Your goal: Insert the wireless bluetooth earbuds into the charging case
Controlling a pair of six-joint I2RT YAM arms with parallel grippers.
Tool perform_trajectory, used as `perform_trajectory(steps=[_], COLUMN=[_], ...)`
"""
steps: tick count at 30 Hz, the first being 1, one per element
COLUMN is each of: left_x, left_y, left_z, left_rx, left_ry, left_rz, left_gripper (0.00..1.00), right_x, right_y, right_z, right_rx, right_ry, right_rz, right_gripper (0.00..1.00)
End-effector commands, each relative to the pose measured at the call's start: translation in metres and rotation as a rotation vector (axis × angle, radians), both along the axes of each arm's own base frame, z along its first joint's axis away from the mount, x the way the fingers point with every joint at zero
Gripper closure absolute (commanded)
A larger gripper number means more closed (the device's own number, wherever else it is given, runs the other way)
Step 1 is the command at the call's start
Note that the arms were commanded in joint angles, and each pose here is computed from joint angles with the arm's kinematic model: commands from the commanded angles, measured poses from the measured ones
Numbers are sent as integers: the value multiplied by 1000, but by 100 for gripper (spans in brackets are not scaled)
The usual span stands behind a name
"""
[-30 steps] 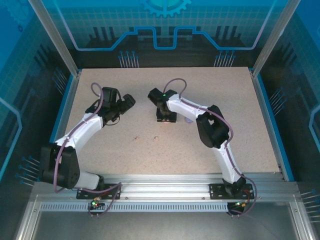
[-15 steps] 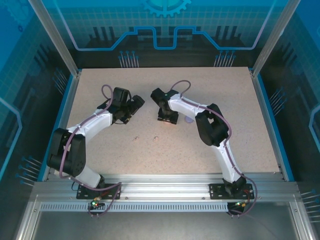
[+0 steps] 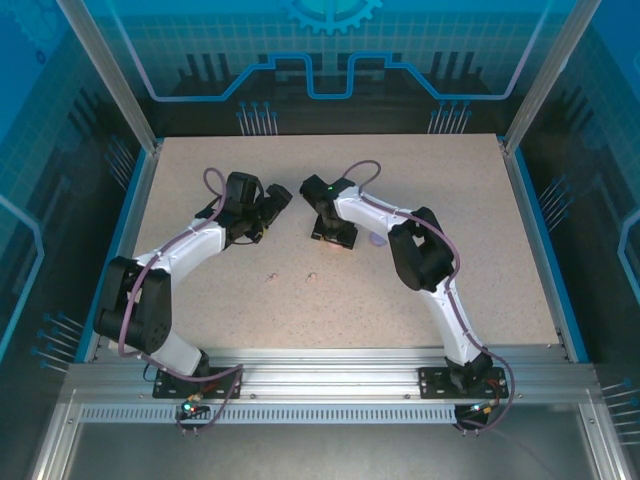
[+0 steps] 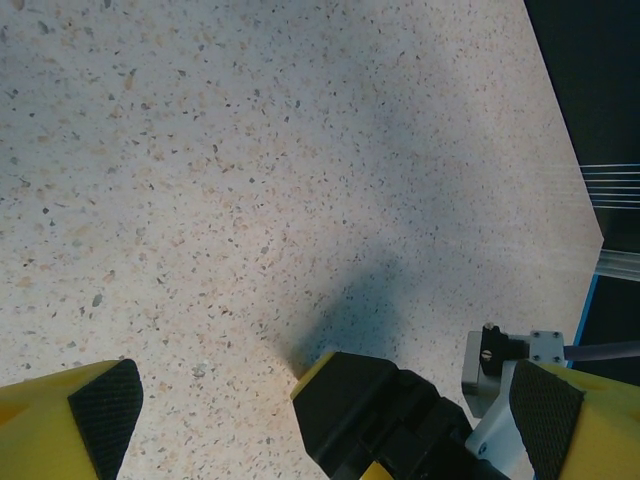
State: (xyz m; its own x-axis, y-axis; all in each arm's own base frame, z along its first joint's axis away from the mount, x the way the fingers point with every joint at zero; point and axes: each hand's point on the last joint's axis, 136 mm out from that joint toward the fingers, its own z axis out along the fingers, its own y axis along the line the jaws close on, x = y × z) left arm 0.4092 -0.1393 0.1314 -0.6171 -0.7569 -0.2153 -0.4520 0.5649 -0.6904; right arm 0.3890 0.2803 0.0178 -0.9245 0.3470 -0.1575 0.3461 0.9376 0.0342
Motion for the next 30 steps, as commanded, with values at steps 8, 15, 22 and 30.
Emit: perform_trajectory(steps=[8, 15, 22, 30], left_x=[-4, -5, -15, -17], left_y=[-8, -12, -17, -41], left_z=[11, 8, -5, -7], left_rx=[-19, -19, -47, -164], left_ry=[-39, -52, -116, -264], left_rz=[-45, -79, -129, -240], left_gripper=[1, 1, 1, 1], right_x=[-2, 0, 7, 29], right_y=[-16, -15, -8, 3], right_z=[-16, -2, 28, 38], right_rx=[-55, -44, 40, 212], right_ry=[47, 14, -47, -44], right_rz=[-10, 31, 20, -101], right_gripper=[41, 53, 54, 54])
